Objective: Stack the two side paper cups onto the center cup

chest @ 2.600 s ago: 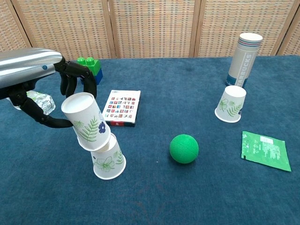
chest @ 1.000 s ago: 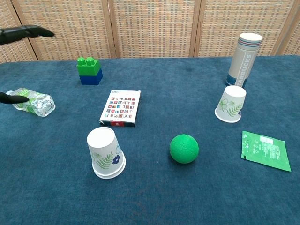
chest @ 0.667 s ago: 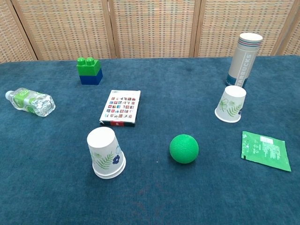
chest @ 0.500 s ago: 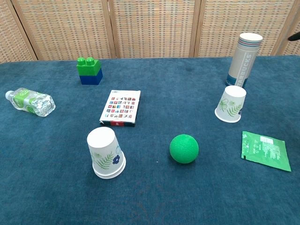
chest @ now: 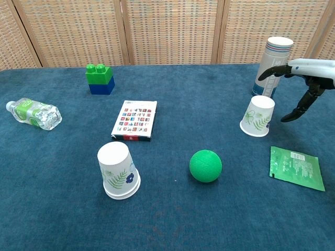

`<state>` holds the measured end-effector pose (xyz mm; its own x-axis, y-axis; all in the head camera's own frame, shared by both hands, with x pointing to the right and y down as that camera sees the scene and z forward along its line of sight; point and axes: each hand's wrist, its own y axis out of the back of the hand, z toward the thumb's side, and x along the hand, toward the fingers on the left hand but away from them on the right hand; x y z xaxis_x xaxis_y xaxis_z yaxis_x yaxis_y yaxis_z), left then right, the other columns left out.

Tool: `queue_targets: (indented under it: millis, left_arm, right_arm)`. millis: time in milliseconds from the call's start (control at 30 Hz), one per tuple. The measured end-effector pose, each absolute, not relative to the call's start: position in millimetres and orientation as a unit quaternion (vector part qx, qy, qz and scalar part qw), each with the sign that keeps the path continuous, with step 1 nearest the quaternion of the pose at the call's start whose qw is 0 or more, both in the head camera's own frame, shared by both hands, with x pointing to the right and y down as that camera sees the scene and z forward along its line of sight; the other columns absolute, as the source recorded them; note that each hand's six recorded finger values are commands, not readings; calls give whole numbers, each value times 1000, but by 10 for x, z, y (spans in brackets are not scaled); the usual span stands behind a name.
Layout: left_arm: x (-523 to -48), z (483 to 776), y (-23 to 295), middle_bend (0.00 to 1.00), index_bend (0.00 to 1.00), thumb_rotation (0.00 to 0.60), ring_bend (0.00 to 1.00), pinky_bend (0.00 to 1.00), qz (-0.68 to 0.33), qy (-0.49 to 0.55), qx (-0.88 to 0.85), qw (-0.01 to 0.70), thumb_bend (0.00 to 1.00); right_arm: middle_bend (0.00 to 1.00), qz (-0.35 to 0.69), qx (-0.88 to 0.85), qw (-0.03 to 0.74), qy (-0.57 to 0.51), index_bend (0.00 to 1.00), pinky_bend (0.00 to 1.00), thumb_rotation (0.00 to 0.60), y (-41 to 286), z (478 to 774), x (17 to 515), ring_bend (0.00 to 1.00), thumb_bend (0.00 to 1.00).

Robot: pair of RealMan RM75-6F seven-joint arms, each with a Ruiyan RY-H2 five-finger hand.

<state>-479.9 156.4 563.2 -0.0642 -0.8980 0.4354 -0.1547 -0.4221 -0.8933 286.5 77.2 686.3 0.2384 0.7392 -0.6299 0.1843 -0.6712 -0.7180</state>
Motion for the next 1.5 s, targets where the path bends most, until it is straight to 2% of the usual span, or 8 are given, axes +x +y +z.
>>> queue_targets:
  millis: [133,333,600,733,933,1233,1500]
  left_arm:
    - [-4786,5646,1567,0,0,600,0,0,-587,432,-607,317,108]
    - [-4777,5695,1564,0,0,600,0,0,-591,427,-610,312,109]
    - [-4776,5722,1549,0,0,600,0,0,-591,426,-611,309,109]
    - [-4765,5735,1554,0,0,600,0,0,-592,424,-613,308,109]
    - [-4762,5733,1560,0,0,600,0,0,-592,423,-614,305,109]
    - [-4733,5741,1571,0,0,600,0,0,-591,419,-619,304,109]
    - [-4701,5762,1574,0,0,600,0,0,-592,414,-622,303,110]
  right_arm:
    - [199,544,-738,247,-313,243,158,600,707,7024,2824,50,54]
    - [269,548,-740,222,-320,293,212,600,662,7214,2711,144,134]
    - [490,557,-726,233,-330,425,316,600,618,7317,2748,375,268]
    - [536,552,-723,239,-340,481,364,600,598,7316,2734,411,312]
    - [555,545,-724,247,-342,495,390,600,602,7315,2699,426,351]
    - [554,516,-740,265,-341,495,390,600,617,7117,2588,426,368]
    - [554,428,-792,298,-317,495,390,600,767,6561,2082,426,368]
